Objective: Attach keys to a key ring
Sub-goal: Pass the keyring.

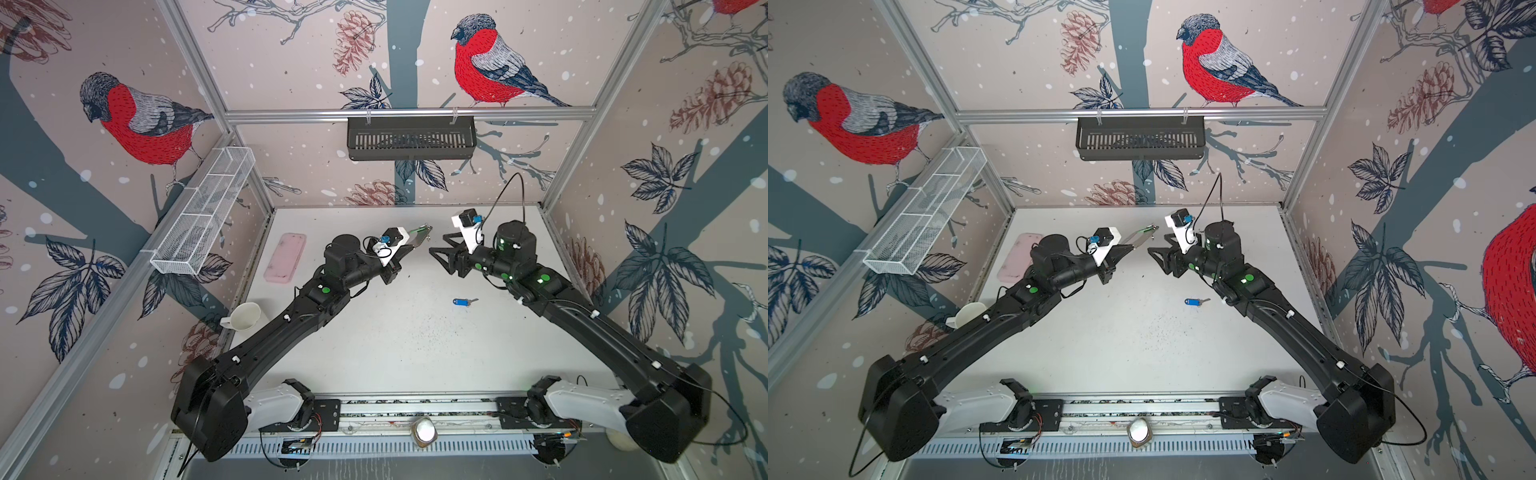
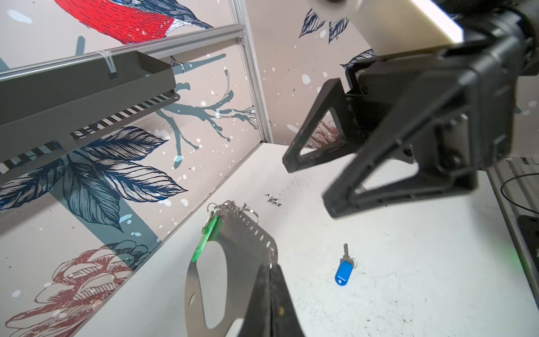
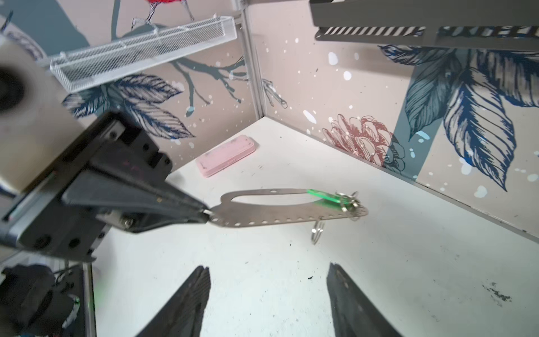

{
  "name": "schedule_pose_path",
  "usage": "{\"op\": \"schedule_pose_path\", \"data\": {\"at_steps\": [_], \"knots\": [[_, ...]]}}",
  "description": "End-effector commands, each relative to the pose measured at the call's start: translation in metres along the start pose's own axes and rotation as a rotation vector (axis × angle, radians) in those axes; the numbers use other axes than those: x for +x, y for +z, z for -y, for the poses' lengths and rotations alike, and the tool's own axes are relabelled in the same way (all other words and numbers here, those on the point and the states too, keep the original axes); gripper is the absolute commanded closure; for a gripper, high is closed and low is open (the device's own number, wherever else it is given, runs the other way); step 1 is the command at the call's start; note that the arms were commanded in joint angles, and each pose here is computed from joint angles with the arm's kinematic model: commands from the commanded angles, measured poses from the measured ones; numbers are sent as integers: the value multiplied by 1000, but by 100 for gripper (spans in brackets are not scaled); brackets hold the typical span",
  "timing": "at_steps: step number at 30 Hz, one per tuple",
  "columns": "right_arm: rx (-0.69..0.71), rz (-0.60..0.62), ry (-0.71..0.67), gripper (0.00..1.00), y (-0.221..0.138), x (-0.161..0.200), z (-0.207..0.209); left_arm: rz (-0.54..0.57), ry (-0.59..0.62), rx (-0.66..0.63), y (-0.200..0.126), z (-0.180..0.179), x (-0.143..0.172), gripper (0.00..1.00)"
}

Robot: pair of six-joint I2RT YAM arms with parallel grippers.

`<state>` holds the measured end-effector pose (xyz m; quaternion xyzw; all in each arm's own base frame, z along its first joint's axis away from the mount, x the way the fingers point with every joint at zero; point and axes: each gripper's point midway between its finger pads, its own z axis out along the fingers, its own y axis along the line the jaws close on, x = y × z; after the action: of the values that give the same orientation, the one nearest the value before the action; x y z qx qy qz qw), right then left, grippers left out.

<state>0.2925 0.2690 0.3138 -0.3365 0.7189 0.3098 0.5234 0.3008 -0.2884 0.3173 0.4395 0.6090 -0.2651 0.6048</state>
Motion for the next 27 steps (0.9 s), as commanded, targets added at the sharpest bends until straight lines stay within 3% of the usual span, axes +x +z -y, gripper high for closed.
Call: {"op": "schedule_pose_path", "data": {"at_steps": [1, 5, 12, 27], "knots": [[80, -7, -153, 31, -2, 11, 6, -26, 8, 78, 0, 10, 2, 100], [102, 37, -192, 28, -6, 9, 7, -69, -5, 123, 2, 15, 13, 100], [126, 19, -285, 27, 4, 5, 8, -59, -1, 190, 4, 23, 4, 100], [44, -51, -387, 38, 32, 25, -5, -42, 6, 237, 2, 31, -1, 100]]}}
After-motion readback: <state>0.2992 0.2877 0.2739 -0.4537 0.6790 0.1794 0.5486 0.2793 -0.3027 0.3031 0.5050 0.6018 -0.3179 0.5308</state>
